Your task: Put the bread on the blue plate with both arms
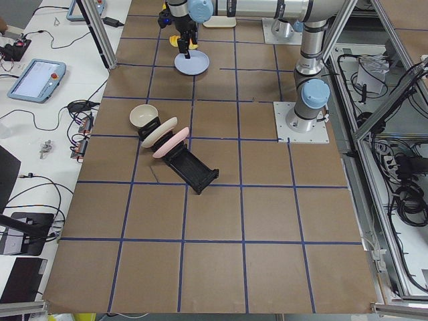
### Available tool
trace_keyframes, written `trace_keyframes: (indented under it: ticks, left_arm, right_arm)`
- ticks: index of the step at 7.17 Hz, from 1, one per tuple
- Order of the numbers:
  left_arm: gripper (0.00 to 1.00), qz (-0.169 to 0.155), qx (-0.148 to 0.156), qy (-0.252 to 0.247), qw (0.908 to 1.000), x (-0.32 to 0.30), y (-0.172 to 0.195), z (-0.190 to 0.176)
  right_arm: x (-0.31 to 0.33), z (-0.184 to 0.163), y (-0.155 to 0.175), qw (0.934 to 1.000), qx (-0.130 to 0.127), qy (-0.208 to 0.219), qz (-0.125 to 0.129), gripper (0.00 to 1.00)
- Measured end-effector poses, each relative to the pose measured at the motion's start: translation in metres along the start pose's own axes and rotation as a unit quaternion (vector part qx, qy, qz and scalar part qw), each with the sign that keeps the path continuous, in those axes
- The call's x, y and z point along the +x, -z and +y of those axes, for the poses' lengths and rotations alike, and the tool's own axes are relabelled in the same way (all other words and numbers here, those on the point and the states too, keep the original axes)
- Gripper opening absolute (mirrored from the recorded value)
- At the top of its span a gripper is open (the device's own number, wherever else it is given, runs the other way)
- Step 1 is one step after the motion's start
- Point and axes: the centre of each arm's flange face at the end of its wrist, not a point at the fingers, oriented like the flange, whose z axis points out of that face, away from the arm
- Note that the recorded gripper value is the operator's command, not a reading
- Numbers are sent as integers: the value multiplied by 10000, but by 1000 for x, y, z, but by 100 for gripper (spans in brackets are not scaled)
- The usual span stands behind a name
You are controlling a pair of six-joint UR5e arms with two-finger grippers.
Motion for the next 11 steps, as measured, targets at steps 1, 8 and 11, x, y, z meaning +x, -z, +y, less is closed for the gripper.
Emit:
trace_keyframes:
  ticks: [1, 8, 11]
  left_arm:
    - [100, -153, -16, 183, 9997, -1, 5, 11]
    - [100, 157, 55, 553, 9983, 11, 8, 25]
    - [100, 105, 335, 610, 9975, 8, 10, 18]
  right_arm:
    - [-8, 4, -13, 10000, -76, 59, 7, 4]
    - [-13, 22, -40, 9986, -497, 175, 8, 96]
    - [-13, 23, -36, 9989, -455, 123, -9, 100]
